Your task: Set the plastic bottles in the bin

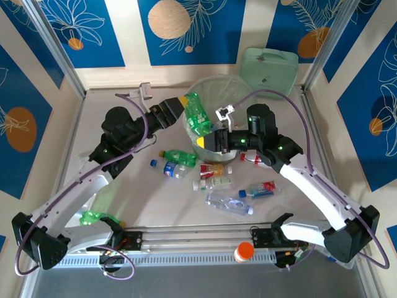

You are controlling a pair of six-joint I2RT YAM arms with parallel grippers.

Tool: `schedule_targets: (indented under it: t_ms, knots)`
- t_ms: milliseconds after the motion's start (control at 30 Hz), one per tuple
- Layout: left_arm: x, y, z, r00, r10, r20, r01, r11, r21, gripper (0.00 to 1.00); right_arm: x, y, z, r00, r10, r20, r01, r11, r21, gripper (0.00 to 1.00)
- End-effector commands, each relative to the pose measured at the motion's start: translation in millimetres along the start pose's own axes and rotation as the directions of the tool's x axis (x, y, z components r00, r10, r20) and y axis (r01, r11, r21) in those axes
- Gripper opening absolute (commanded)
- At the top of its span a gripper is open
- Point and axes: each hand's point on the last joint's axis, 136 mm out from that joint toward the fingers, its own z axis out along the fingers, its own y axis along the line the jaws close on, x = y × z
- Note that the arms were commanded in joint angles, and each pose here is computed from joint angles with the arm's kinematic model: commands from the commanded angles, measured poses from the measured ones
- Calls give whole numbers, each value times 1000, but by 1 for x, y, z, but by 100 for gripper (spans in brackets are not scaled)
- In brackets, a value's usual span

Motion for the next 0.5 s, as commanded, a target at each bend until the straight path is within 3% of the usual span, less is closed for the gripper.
schedule_targets:
  t_ms: [0, 233, 467]
  knots:
    - [15, -2, 4, 996, 12, -84, -14, 1000, -24, 84, -19, 14, -19, 990, -123, 70, 119, 992, 49, 0]
    - [6, -9, 14, 994, 24, -110, -31, 998, -57, 90, -34, 13, -33, 983, -143, 115, 134, 987, 86, 0]
    - [19, -28, 43, 985, -58, -163, 80, 989, 127, 94, -45, 24, -33, 978, -145, 148, 145, 989, 10, 0]
